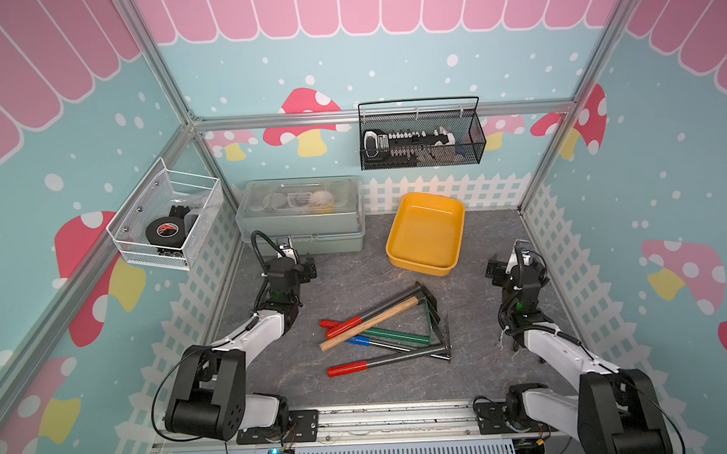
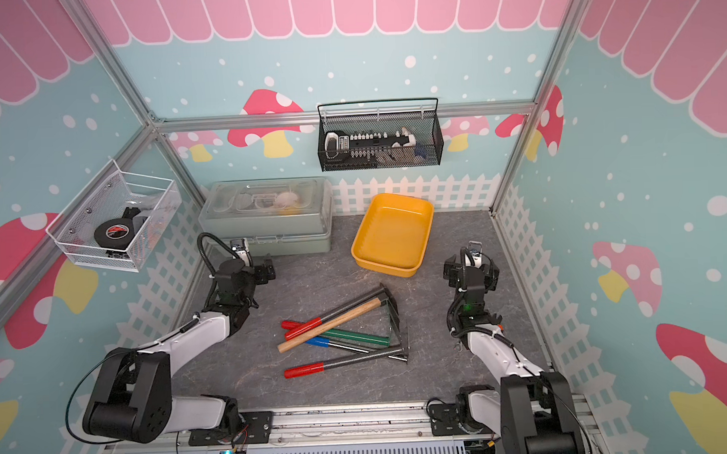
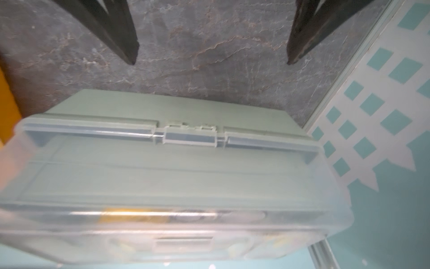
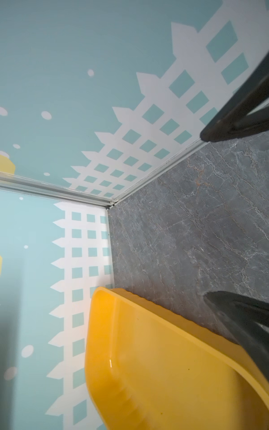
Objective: Put the small hoe into the storage box
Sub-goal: Pick up the hoe from the center of the board.
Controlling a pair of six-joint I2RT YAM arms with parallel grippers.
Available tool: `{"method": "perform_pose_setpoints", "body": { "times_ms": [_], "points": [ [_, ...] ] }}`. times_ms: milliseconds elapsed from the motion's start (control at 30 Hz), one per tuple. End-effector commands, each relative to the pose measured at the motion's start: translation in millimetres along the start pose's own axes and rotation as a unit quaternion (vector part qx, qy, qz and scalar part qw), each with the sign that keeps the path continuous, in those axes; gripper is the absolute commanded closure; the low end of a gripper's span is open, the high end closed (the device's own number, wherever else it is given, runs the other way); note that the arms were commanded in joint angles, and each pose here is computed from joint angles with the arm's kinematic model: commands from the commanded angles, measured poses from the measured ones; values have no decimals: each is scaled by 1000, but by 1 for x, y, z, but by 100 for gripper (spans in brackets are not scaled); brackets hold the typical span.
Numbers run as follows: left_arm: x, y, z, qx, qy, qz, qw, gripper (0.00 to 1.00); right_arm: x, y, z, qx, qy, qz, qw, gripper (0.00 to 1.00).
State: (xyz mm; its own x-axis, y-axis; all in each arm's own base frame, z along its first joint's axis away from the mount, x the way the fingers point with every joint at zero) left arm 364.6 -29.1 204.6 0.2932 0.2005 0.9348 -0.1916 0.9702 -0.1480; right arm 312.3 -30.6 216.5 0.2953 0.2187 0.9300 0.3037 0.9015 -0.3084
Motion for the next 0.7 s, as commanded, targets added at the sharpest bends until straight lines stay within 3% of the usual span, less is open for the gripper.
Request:
{"method": "perform_pose_setpoints", "body": {
  "times_ms": [0,167,367,667],
  "points": [
    [-9,-12,11,5,77,-41,996,2,-16,-1,6,1,67,-8,998,1],
    [-11,-45,35,-40,118,-87,988,2,-18,-5,18,6,122,-46,991,1],
    [-17,-72,66,-123,171,-121,970,6,-19,8,34,89,133,-33,987,1],
    [-32,-107,94,-258,262,-177,913,6,-34,30,47,170,188,-76,964,1]
  ]
}}
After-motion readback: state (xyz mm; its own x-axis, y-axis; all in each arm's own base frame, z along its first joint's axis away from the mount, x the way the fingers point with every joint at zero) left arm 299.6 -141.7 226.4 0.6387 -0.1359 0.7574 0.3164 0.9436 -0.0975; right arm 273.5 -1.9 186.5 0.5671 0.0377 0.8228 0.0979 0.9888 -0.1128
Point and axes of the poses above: each gripper's point midway between its finger pads, its own z axis back along the fingers, its own y axis along the line the jaws close on, x = y × z, the point moved 6 cm from there along z, back along the fingers, and after that the axes turned 13 degrees about z, right-handed, at the moved point
